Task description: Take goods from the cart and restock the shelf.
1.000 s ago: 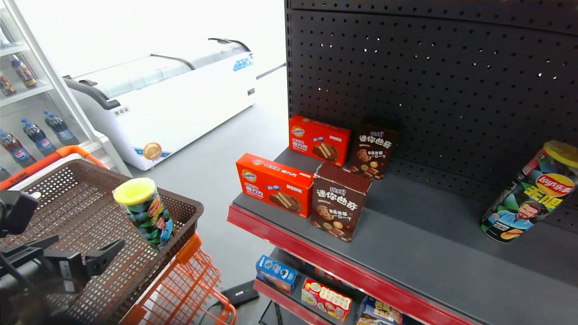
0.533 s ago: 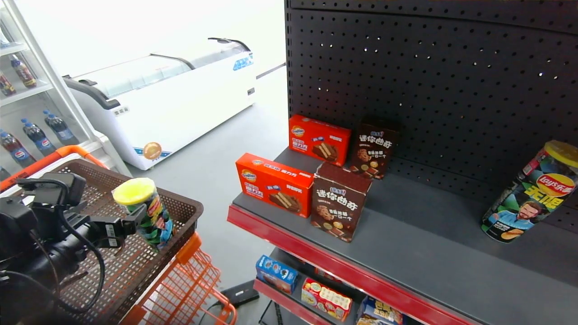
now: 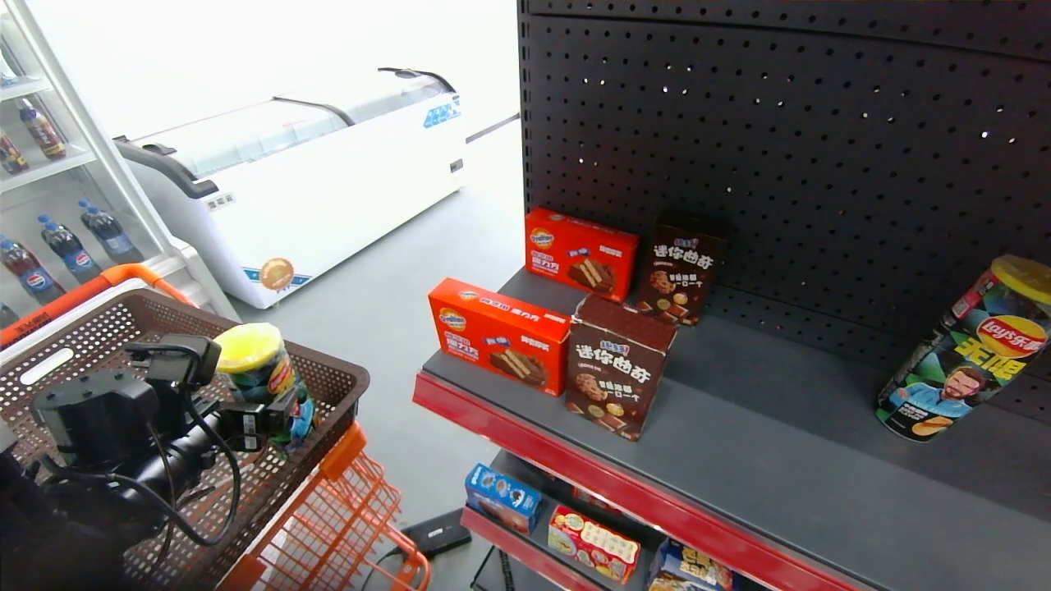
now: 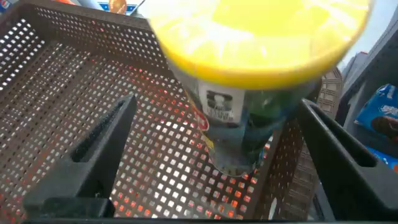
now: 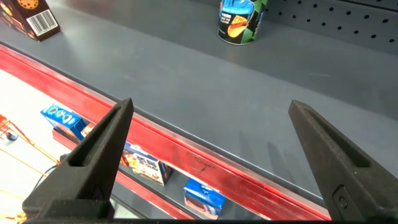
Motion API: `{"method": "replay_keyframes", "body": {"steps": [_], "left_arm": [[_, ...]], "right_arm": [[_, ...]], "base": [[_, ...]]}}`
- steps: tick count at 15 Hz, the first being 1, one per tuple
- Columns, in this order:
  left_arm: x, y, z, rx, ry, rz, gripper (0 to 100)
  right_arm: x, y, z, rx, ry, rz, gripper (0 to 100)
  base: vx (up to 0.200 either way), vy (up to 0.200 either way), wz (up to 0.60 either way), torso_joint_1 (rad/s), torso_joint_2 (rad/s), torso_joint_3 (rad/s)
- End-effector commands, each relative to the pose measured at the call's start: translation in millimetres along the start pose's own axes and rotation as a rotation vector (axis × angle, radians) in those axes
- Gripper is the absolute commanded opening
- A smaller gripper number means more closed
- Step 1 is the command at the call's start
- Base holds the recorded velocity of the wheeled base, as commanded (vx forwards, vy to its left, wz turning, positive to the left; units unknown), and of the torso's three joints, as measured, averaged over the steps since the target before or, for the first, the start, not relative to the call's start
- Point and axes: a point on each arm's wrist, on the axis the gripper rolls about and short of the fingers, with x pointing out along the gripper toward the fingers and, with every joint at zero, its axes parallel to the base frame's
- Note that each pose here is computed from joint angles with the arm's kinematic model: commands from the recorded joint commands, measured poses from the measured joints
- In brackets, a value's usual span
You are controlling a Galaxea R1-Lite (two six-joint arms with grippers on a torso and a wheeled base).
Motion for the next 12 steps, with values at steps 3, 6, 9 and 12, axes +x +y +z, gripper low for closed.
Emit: {"method": "replay_keyframes", "body": {"steps": [3, 6, 9, 12], "left_arm": [[22, -2.2, -8.0, -0.004, -0.002, 0.003, 100], [31, -4.2, -11.7, -0.017, -0.022, 0.004, 100], [43, -7.8, -16.8, -0.067, -0.035, -0.003, 100], [55, -8.8, -18.5, -0.082, -0.055, 0.000, 0]], "right_arm": [[0, 0, 0, 0.000, 0.002, 0.001, 100], [0, 0, 0, 0.000, 0.002, 0.001, 100], [0, 0, 0, 0.000, 0.000, 0.001, 100], [0, 0, 0, 0.000, 0.002, 0.001, 100]], "base": [[0.000, 0.000, 0.00, 0.000, 0.00, 0.000], [0.000, 0.000, 0.00, 0.000, 0.00, 0.000], [0.000, 0.000, 0.00, 0.000, 0.00, 0.000], [0.000, 0.000, 0.00, 0.000, 0.00, 0.000]]}}
